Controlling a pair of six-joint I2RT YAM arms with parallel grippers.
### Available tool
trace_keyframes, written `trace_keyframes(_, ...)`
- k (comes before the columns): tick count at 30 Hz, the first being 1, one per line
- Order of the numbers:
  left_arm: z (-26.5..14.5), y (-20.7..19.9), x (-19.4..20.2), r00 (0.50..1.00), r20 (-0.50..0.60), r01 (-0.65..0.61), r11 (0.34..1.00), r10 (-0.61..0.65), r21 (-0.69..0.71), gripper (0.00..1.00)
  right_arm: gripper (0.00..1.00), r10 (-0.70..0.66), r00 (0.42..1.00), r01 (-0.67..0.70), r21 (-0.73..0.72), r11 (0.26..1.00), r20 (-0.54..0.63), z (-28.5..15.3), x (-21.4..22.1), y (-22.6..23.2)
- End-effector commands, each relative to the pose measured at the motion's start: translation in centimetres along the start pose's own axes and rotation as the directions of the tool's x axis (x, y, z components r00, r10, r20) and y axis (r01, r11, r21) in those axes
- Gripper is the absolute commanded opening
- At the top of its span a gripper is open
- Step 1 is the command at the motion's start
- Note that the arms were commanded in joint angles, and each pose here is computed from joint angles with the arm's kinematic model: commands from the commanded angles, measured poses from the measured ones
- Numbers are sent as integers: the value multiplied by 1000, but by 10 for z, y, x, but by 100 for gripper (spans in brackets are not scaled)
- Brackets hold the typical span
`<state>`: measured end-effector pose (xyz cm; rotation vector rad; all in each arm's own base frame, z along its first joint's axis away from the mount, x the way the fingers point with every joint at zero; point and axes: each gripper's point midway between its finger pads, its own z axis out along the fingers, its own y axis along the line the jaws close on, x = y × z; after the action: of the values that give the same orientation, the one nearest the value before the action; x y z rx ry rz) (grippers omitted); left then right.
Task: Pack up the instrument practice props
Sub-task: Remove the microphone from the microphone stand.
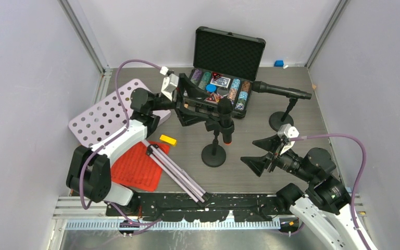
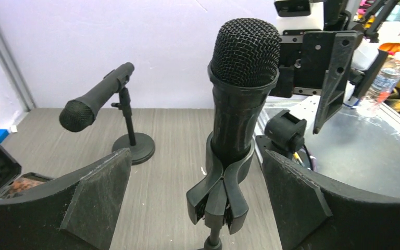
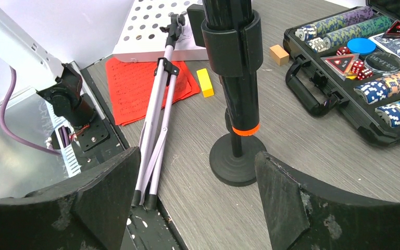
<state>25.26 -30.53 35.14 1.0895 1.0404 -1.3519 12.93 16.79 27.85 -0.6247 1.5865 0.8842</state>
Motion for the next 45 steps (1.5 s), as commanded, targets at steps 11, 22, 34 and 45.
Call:
trace_keyframes(11, 9, -21, 3, 1000, 3, 3, 994, -4, 106, 100, 85, -13, 1000, 13, 6, 1000, 28, -4, -8, 2)
trace_keyframes(22, 14, -20, 25, 998, -51, 37, 995, -32, 96, 100, 85, -8, 1000, 8, 8, 1000, 26, -6, -6, 2)
trace_keyframes(34, 11, -24, 46, 993, -87, 84, 992, -75, 99, 100, 85, -4, 1000, 4, 5, 1000, 20, -6, -3, 2)
trace_keyframes(45, 11, -26, 57, 990, -106, 103, 988, -91, 115, 100, 85, -6, 1000, 6, 6, 1000, 26, -7, -5, 2)
